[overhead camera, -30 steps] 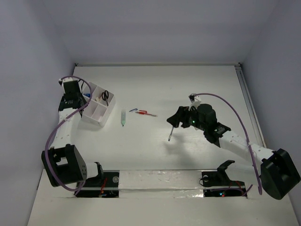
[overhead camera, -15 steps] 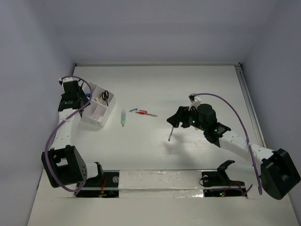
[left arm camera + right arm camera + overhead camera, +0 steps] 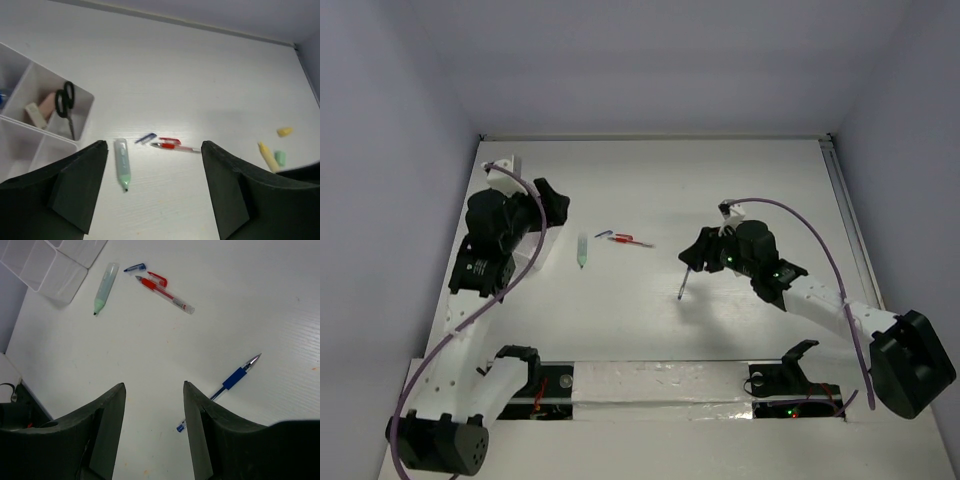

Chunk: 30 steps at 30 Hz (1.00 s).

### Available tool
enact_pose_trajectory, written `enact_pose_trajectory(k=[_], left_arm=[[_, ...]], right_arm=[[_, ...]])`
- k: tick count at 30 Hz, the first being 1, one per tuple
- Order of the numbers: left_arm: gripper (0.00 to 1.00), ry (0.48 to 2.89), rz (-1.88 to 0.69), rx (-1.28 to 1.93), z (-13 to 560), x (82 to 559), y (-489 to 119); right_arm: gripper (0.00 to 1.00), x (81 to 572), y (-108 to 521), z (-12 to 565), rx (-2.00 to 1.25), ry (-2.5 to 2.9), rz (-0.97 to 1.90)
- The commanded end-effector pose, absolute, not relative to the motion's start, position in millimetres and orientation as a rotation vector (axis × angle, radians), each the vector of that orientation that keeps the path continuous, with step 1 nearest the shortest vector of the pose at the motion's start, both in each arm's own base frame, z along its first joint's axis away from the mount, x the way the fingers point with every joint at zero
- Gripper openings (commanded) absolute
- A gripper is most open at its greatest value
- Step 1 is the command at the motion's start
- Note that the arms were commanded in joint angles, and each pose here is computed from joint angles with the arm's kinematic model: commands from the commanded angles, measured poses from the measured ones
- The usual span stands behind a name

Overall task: Sort the stationery into containers
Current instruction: Pick up the pen from the center of the board.

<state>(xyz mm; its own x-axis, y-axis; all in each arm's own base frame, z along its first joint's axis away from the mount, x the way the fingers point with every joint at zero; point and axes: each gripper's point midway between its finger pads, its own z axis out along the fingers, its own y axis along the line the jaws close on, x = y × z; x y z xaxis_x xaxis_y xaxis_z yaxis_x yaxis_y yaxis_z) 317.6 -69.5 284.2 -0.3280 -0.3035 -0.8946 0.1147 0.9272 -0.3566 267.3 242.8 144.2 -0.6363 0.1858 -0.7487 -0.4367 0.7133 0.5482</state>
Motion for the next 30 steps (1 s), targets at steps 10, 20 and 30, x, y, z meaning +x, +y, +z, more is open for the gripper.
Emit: enact_pose_trajectory(k=[10, 20, 30], left_arm=[[0.96, 1.708, -0.658, 0.175, 279, 256, -115], [0.99, 1.584, -0.429, -0.041, 308, 243, -67], [0.98, 1.548, -0.369, -0.143, 315, 229, -54]], right_arm=[[0.58, 281, 270, 179, -0.299, 2.059, 0.886], [0.80, 276, 381, 162, -0.511, 2.143, 0.824], [0.78, 308, 469, 112, -0.630, 2.260, 0.600]])
